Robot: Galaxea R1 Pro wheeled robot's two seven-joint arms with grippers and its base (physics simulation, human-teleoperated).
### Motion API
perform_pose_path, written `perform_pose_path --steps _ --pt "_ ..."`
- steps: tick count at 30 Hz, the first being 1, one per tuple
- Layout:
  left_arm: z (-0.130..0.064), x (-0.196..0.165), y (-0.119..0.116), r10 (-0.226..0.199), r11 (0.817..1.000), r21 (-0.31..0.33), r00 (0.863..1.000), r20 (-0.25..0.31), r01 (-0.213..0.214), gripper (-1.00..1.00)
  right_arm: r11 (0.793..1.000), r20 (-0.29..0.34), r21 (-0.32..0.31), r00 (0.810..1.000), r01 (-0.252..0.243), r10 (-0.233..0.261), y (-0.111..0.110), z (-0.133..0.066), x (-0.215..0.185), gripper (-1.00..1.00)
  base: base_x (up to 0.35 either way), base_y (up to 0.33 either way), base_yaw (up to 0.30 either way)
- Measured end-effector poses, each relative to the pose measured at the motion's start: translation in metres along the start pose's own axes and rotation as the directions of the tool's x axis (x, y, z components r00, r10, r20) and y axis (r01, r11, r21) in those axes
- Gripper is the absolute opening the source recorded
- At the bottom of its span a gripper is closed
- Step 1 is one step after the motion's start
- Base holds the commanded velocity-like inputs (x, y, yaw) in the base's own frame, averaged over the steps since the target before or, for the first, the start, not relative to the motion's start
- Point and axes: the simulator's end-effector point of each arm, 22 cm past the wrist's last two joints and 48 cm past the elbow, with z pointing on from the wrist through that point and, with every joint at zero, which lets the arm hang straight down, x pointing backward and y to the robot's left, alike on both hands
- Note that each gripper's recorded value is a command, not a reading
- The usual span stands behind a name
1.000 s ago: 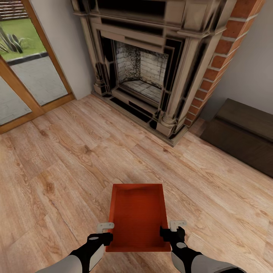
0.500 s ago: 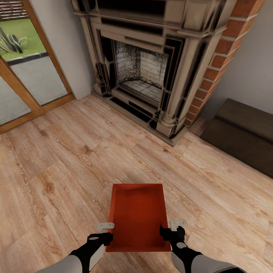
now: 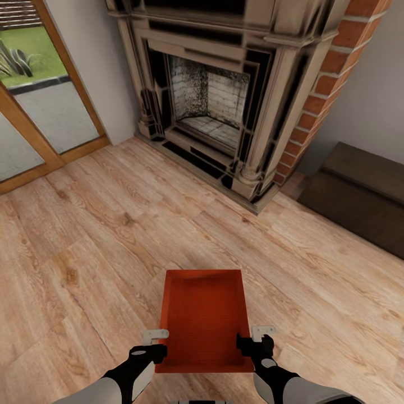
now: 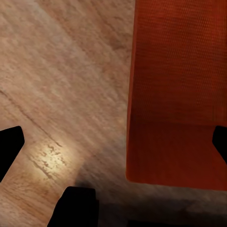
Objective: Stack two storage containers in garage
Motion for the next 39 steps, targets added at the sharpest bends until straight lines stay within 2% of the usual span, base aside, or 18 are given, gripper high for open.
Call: perform_pose_path --steps 17,39 --pt "0.032 0.010 -0.002 0.000 1.000 0.000 1.000 0.001 0.000 1.00 1.000 0.001 0.000 1.000 0.000 0.000 0.002 0.028 0.019 1.00 0.000 0.000 0.000" --pt "0.034 0.011 -0.003 0.000 1.000 0.000 1.000 0.001 0.000 1.00 1.000 0.000 0.000 1.000 0.000 0.000 0.002 0.030 0.020 1.00 0.000 0.000 0.000"
